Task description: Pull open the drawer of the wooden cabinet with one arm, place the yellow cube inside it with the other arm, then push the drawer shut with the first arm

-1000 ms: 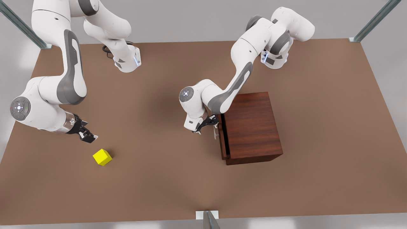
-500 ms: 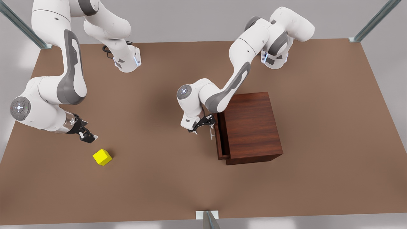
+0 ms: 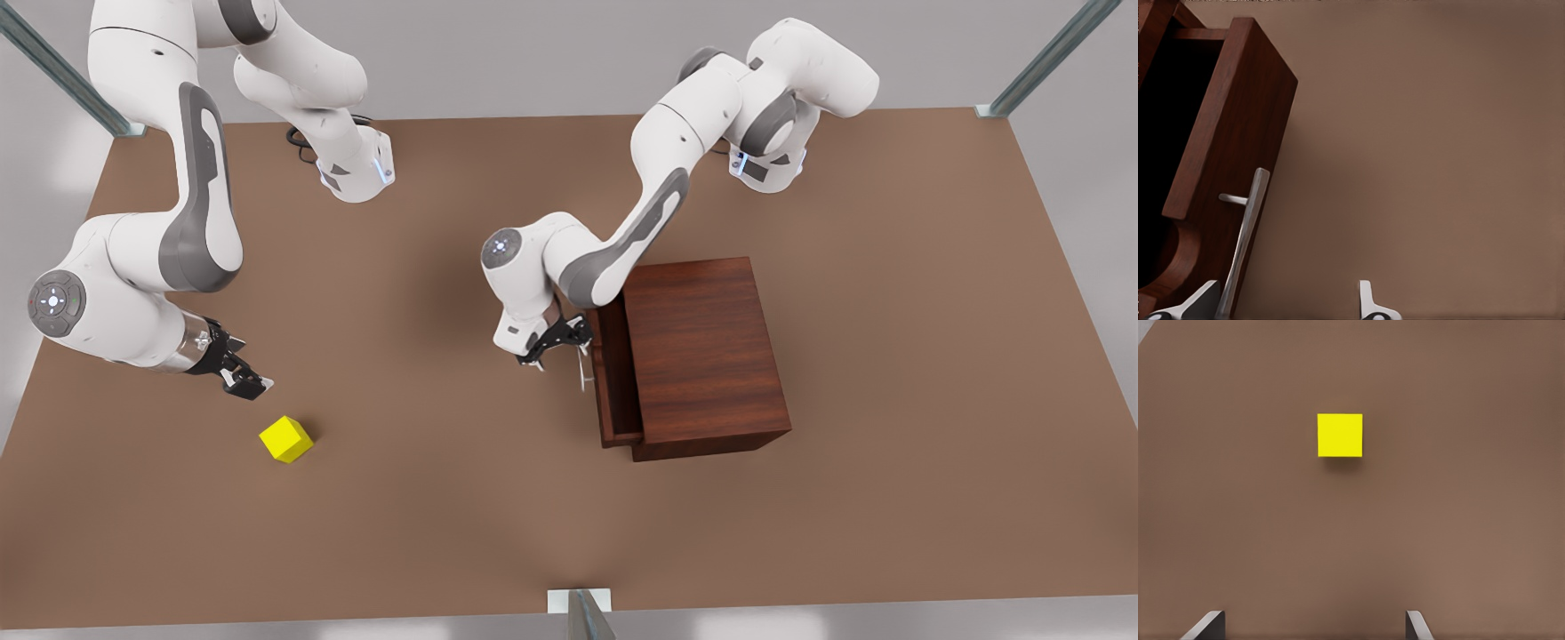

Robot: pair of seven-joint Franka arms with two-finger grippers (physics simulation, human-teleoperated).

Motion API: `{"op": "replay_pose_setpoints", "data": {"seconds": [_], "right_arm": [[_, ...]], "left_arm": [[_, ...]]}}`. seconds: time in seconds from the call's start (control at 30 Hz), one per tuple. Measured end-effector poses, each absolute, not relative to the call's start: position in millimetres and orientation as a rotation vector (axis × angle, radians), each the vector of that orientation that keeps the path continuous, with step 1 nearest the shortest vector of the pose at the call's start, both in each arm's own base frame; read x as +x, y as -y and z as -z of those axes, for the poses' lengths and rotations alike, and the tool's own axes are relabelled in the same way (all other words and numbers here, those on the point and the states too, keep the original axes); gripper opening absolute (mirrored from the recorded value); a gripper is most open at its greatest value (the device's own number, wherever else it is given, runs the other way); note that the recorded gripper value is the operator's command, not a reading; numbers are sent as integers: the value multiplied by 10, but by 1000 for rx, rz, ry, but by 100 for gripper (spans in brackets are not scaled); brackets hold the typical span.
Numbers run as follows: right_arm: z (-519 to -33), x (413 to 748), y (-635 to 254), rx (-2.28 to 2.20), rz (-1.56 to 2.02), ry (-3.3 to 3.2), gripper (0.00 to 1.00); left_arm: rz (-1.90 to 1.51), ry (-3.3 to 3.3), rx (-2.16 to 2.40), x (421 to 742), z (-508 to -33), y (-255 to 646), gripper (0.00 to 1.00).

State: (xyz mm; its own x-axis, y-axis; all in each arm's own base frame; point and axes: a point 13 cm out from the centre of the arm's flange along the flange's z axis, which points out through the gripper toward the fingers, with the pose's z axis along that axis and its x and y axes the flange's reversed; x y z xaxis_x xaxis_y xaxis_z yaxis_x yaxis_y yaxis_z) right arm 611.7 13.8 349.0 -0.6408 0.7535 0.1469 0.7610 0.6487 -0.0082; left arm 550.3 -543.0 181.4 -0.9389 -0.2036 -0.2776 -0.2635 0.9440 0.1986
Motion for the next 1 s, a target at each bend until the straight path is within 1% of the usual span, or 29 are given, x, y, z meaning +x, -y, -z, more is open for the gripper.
{"op": "replay_pose_setpoints", "data": {"seconds": [0.07, 0.13, 0.3, 0.47, 0.67, 0.97, 1.0], "right_arm": [[-3490, 6117, -139, -1260, 82, 2726, 100], [-3490, 6117, -138, -1260, 82, 2726, 100], [-3490, 6117, -139, -1261, 81, 2726, 100], [-3490, 6117, -143, -1261, 81, 2726, 100], [-3490, 6117, -146, -1261, 81, 2726, 100], [-3490, 6117, -145, -1262, 80, 2725, 100], [-3490, 6117, -144, -1262, 80, 2725, 100]], "left_arm": [[-306, -2840, -361, 5511, -2033, 5507, 100], [-292, -2844, -364, 5459, -2133, 5573, 100], [-332, -2849, -373, 5413, -2100, 5531, 100], [-417, -2838, -340, 5364, -1845, 5477, 100], [-436, -2822, -333, 5373, -1746, 5472, 100], [-311, -2777, -385, 5153, -1909, 5912, 100], [-266, -2769, -409, 5146, -2070, 5997, 100]]}}
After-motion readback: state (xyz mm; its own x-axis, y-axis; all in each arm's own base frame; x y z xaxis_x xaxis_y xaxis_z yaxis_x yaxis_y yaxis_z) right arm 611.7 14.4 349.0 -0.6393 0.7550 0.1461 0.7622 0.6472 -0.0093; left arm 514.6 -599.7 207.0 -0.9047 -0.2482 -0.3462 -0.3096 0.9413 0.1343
